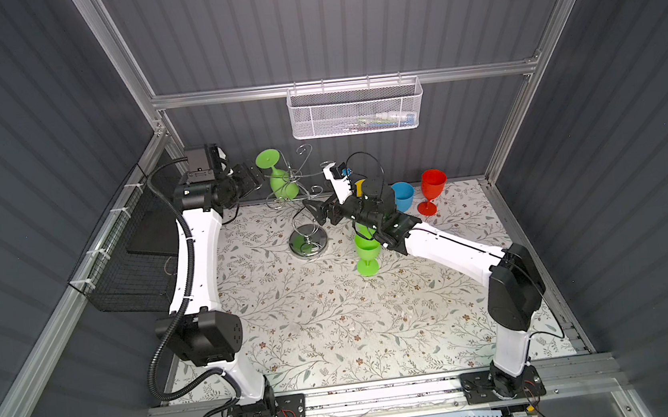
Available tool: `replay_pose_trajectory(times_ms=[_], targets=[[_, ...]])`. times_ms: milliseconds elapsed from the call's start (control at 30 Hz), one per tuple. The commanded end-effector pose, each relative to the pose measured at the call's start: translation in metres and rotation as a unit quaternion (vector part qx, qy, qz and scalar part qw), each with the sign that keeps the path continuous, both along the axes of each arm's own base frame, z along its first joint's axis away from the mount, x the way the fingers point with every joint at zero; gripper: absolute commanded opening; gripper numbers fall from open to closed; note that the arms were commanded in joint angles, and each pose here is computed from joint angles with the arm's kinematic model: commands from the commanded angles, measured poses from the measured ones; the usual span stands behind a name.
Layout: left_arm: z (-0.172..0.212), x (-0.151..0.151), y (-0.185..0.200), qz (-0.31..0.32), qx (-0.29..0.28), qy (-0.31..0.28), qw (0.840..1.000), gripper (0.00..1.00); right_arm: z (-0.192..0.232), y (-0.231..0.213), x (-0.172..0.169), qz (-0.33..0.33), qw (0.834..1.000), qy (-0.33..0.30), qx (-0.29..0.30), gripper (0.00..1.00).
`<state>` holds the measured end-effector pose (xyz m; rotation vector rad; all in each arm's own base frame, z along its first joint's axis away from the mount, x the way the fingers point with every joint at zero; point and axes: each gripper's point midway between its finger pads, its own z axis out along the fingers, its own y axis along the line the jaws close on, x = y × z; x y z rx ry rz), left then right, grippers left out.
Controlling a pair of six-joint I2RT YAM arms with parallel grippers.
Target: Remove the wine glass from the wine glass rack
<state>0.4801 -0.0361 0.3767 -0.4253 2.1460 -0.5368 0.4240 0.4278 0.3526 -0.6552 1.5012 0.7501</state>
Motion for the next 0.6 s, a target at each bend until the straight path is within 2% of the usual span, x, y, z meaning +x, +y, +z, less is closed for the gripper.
replay_pose_trajectory(times_ms=[0,300,567], targets=[[0.001,0.001,-0.001,-0.010,-0.002,-0.002,1.000,0.89,-0.001,-0.002,0.017,-0.033,0.999,0.012,-0.009,0.94],[0.000,0.004,-0.001,-0.010,-0.002,-0.001,1.000,0.89,-0.007,-0.028,0.046,-0.088,0.995,0.035,-0.007,0.94],[-0.002,0.008,-0.001,-0.009,-0.006,0.000,1.000,0.89,-0.002,-0.060,0.062,-0.110,0.993,0.034,0.002,0.94]])
